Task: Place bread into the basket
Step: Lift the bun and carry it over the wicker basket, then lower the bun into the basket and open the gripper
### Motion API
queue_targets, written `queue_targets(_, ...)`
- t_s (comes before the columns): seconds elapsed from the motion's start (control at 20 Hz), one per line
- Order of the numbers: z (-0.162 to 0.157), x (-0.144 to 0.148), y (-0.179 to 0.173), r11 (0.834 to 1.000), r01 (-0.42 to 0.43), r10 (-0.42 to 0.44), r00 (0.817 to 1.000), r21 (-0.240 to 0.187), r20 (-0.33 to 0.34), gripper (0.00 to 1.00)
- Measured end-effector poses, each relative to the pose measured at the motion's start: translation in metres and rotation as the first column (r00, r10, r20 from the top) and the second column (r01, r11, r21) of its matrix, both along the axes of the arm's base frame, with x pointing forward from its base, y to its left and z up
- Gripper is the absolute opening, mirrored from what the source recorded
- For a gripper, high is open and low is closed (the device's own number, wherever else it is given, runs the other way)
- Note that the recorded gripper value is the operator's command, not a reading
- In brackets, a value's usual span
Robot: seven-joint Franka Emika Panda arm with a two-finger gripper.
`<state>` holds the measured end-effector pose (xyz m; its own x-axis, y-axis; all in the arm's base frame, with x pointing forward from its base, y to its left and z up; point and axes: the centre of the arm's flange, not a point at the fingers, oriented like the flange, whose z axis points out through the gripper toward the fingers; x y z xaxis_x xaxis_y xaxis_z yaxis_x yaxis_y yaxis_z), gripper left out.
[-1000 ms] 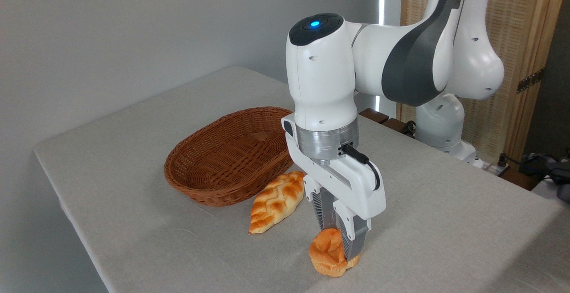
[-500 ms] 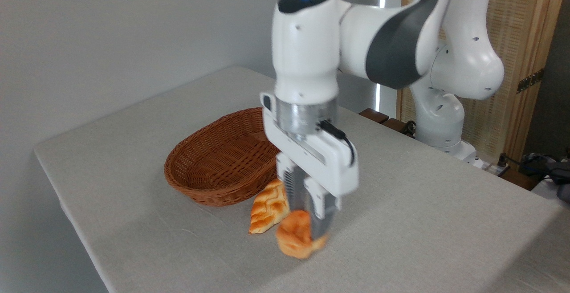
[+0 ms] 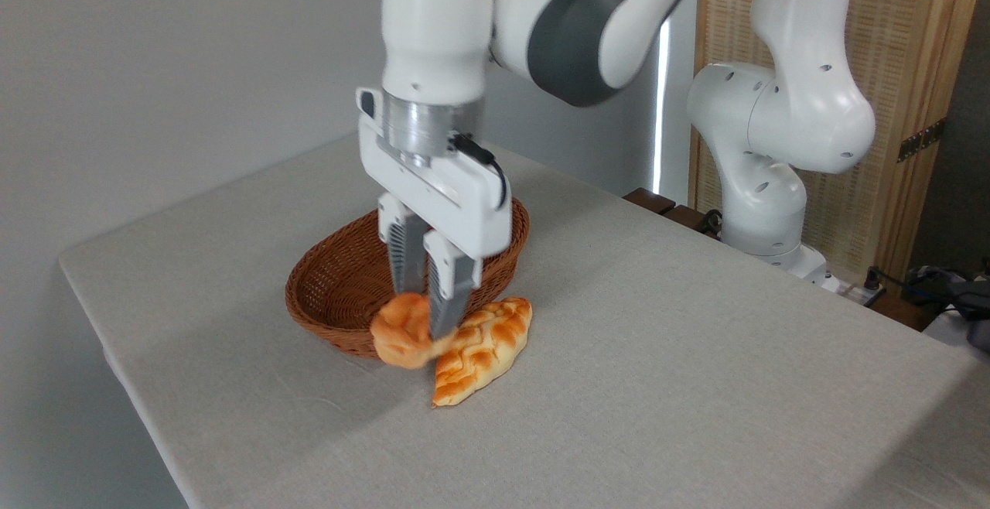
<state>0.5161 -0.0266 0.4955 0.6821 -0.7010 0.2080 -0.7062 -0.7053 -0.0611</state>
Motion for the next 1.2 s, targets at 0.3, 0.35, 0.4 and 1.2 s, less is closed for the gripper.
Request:
queue_targets(0.3,0.009,-0.003,-0.058,1.0,-0.016,0.016,1.0,-0.014,0.007,0.63)
queue_targets(0.35,0.009,-0.004,-0.066,1.0,-0.012,0.012,1.0,-0.014,0.005,0.68)
queue_targets(0.4,0.008,-0.006,-0.075,1.0,-0.011,0.011,1.0,-0.014,0.003,0.82)
queue_targets(1.2,-0.008,-0.013,-0.125,0.997,-0.079,0.078,0.996,-0.024,-0.044,1.0)
